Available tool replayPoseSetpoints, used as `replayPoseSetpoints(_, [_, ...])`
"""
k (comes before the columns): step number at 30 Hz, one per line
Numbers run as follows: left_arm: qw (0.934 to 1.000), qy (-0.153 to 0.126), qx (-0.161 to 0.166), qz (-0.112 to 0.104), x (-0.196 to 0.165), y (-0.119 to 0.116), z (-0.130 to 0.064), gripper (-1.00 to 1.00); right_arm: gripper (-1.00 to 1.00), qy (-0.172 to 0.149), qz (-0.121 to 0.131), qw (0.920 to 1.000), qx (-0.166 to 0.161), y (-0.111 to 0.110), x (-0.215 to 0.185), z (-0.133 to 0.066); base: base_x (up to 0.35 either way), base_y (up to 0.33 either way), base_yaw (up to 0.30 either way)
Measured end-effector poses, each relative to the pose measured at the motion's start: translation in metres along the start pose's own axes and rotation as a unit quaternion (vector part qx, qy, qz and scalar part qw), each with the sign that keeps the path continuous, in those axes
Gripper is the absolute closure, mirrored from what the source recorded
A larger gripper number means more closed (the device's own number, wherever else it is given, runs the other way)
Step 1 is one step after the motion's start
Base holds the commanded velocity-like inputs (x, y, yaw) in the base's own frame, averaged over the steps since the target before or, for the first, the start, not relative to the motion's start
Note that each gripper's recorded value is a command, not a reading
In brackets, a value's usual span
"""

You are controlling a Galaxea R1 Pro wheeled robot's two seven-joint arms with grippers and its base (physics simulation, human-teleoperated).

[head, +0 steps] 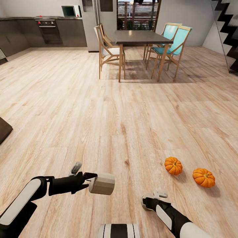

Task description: Place each of the two pumpkins and all three candles from the living room inside a cabinet in the living room (use any cabinet), then make sure every cabinet is closed, and position the cauldron so it is next to a table in the living room.

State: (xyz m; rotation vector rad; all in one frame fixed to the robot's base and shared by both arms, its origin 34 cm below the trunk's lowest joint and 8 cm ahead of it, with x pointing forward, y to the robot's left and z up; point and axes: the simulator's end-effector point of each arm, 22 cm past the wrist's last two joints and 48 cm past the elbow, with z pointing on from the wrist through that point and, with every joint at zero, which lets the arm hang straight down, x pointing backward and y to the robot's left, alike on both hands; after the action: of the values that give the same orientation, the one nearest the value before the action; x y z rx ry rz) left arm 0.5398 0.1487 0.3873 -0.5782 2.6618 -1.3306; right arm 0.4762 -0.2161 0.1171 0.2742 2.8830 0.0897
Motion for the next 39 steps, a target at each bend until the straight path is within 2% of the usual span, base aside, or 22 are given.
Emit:
replayPoseSetpoints(27, [1.0000,0.000,0.001,0.000,0.000,0.000,0.000,1.00,1.00,0.000,0.000,1.0000,0.000,0.000,0.000,0.000,0.000,0.000,0.000])
replayPoseSetpoints(39, [0.9997,-0.013,0.010,0.018,-0.002,-0.021,-0.013,1.00,1.00,-0.024,0.000,0.9997,-0.005,0.005,-0.022,-0.016,0.000,0.000,0.000])
